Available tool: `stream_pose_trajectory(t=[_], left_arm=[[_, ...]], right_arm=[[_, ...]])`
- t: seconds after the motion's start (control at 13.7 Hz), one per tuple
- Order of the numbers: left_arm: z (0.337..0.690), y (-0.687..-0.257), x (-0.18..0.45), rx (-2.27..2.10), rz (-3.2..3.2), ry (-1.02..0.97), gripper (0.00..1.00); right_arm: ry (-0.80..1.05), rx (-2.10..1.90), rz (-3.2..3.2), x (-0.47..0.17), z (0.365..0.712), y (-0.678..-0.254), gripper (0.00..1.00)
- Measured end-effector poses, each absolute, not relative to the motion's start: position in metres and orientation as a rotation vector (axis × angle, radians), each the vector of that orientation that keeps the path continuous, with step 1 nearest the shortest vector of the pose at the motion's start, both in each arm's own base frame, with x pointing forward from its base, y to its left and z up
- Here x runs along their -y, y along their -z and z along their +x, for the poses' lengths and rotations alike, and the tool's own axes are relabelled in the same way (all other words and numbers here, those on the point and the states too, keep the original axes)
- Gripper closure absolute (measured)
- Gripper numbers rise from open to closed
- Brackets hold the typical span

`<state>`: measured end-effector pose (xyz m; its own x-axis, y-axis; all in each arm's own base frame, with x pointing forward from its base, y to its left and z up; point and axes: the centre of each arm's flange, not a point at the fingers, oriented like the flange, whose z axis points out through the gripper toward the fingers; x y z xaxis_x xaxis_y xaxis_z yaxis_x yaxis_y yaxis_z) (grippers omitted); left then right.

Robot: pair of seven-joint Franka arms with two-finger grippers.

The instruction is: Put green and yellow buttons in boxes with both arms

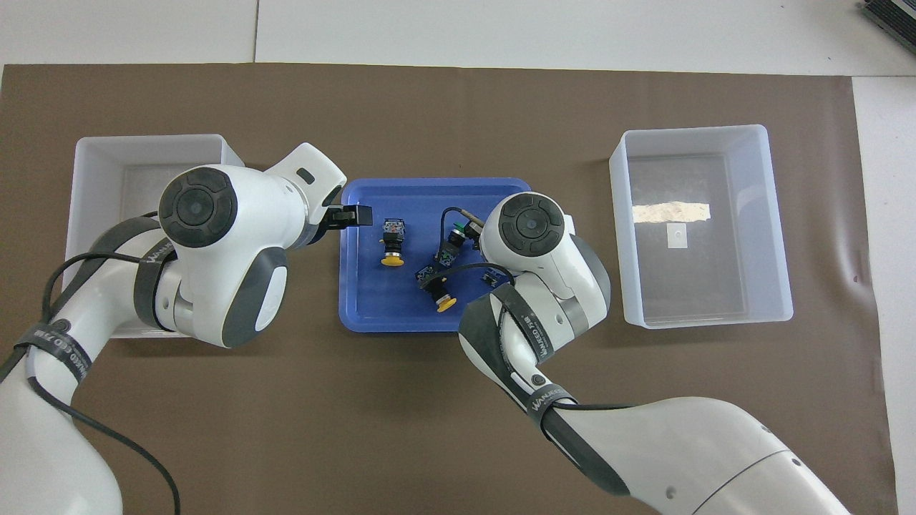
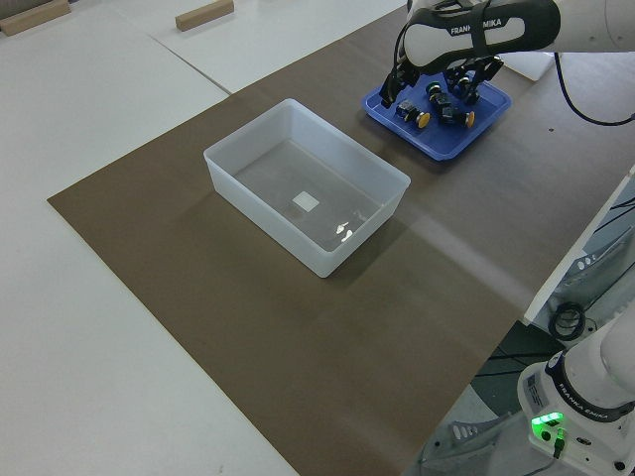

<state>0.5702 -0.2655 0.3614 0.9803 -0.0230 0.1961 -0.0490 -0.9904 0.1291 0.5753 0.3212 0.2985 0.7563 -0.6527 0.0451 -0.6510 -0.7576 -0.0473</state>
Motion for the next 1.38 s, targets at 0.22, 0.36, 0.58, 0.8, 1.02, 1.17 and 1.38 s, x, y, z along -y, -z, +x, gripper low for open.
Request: stream_pose_trajectory(t=[0.22, 0.36, 0.58, 0.8, 1.02, 1.17, 1.38], left_arm=[[0.569, -0.323, 0.296, 0.040, 2.969, -0.327, 0.00], [0.568, -0.310, 0.302, 0.039, 2.964, -0.331, 0.00], [0.566, -0.304, 0.308, 0.020, 2.963, -0.322, 0.18], [0.565, -0.304, 0.311, 0.008, 2.961, -0.321, 0.58], [0.566, -0.307, 0.309, 0.001, 2.966, -0.314, 0.59], [0.572, -0.330, 0.300, -0.021, 2.974, -0.318, 0.59], [0.585, -0.388, 0.252, -0.127, 2.987, -0.338, 0.59]], right_arm=[[0.107, -1.063, -2.916, -0.309, 0.581, -0.318, 0.67], [0.111, -0.999, -2.947, -0.285, 0.586, -0.359, 0.67], [0.130, -0.822, -3.014, -0.213, 0.593, -0.438, 0.67], [0.154, -0.593, -3.082, -0.117, 0.607, -0.472, 0.67], [0.170, -0.388, -3.133, -0.021, 0.623, -0.454, 0.67], [0.194, -0.326, -3.145, 0.022, 0.627, -0.420, 0.67], [0.235, -0.294, -3.132, 0.016, 0.624, -0.369, 0.67]])
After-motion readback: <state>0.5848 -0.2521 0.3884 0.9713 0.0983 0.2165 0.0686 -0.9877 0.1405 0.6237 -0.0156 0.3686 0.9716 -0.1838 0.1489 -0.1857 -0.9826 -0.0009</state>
